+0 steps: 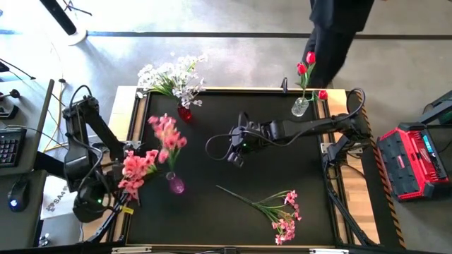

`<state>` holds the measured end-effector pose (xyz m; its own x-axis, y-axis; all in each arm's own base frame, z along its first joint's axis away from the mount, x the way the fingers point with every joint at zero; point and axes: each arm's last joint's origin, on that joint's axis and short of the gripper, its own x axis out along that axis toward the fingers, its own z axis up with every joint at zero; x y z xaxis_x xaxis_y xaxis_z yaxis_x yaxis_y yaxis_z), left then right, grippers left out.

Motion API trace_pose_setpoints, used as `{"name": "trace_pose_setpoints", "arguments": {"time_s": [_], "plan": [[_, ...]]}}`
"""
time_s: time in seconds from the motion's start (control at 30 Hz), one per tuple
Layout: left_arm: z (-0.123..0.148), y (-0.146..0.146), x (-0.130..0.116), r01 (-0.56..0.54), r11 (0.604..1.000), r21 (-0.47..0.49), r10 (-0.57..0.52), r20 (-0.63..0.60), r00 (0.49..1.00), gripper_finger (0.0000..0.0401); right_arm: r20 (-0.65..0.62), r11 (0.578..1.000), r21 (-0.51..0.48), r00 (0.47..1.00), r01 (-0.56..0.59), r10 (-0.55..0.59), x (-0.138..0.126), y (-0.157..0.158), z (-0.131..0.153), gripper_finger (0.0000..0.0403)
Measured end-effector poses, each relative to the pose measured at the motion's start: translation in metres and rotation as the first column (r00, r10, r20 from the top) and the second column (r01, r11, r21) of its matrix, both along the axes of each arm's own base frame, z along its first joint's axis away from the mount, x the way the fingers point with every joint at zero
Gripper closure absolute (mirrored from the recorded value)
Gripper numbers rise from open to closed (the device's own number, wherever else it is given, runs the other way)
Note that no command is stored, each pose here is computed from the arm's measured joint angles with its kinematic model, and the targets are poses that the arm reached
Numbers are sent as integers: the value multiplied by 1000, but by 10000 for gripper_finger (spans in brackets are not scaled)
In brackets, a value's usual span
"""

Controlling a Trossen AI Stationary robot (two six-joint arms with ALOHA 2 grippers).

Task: Sort flowers into vase by color
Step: Put the top pink flowers into the purple vase

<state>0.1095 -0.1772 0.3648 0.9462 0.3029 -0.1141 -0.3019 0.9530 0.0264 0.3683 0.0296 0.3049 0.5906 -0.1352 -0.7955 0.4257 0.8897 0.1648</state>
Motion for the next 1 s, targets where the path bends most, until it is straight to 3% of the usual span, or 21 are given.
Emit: {"name": "trace_pose_setpoints", "arguments": {"time_s": [0.67,0.83,1.0], "plan": [[-11,-10,14,-14,985,-171,13,-6,1000,401,-29,1000,7,1000,2,-2,-4,14,-2,298],[-15,0,39,-83,953,-293,68,-59,996,401,-124,989,136,992,49,-33,-12,19,-18,298],[-30,6,72,-125,945,-303,64,-202,977,401,-109,970,244,994,-4,32,-15,45,-48,298]]}}
